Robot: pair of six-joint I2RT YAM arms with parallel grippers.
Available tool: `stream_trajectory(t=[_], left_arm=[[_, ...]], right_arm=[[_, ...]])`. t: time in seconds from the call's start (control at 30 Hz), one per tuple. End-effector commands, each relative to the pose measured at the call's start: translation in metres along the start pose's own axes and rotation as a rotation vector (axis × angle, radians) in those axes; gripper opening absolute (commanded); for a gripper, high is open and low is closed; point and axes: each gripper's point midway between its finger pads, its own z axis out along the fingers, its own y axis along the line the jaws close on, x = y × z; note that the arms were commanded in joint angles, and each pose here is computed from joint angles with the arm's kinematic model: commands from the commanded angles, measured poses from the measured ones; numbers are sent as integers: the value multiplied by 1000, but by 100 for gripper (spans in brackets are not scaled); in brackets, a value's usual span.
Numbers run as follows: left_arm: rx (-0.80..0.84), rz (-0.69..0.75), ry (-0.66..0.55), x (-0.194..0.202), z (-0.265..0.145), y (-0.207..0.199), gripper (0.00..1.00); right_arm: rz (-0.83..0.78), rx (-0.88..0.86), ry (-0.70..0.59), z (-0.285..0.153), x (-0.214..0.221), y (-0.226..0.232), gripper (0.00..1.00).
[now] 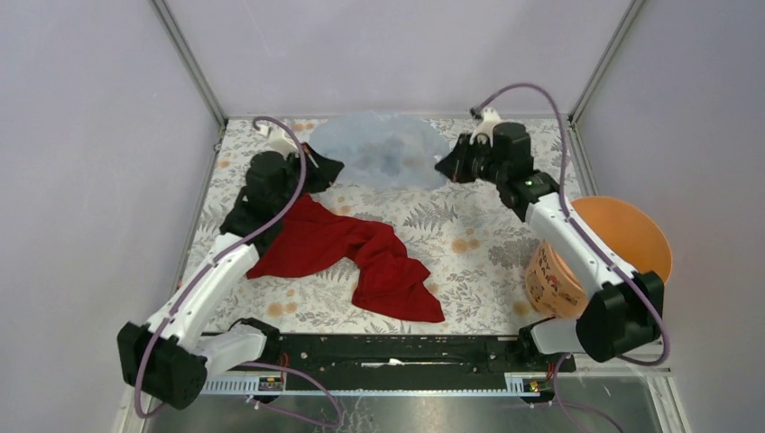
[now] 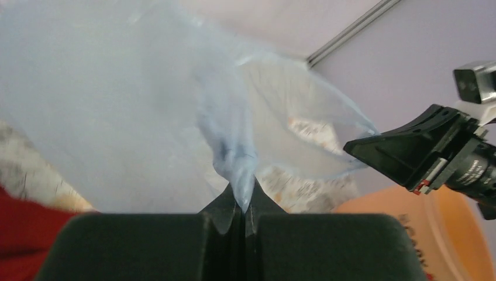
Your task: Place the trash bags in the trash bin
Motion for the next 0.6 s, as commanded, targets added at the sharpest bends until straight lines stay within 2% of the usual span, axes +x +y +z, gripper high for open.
stream_trajectory(t=[0.0,0.03,0.2,0.3,0.47,0.57], left_arm=[[130,84,-210,-80,-38,-60,0],[126,95,-230,-87,-42,-63,0],[94,144,-301,-112,-60,-68,0],[103,170,-336,-123,-72,-76,0],[104,218,-358,-133,-87,-84,0],[85,242,-381,-137,-96,-81,0]], right_arm=[[-56,-112,-142,-43,-61,55,0],[-50,-102,-144,-46,-63,55,0],[-45,-47,-121,-56,-57,49,17],[-61,-13,-99,-65,-52,45,35],[-94,87,-96,-91,-48,34,48],[-118,146,-118,-113,-55,32,66]])
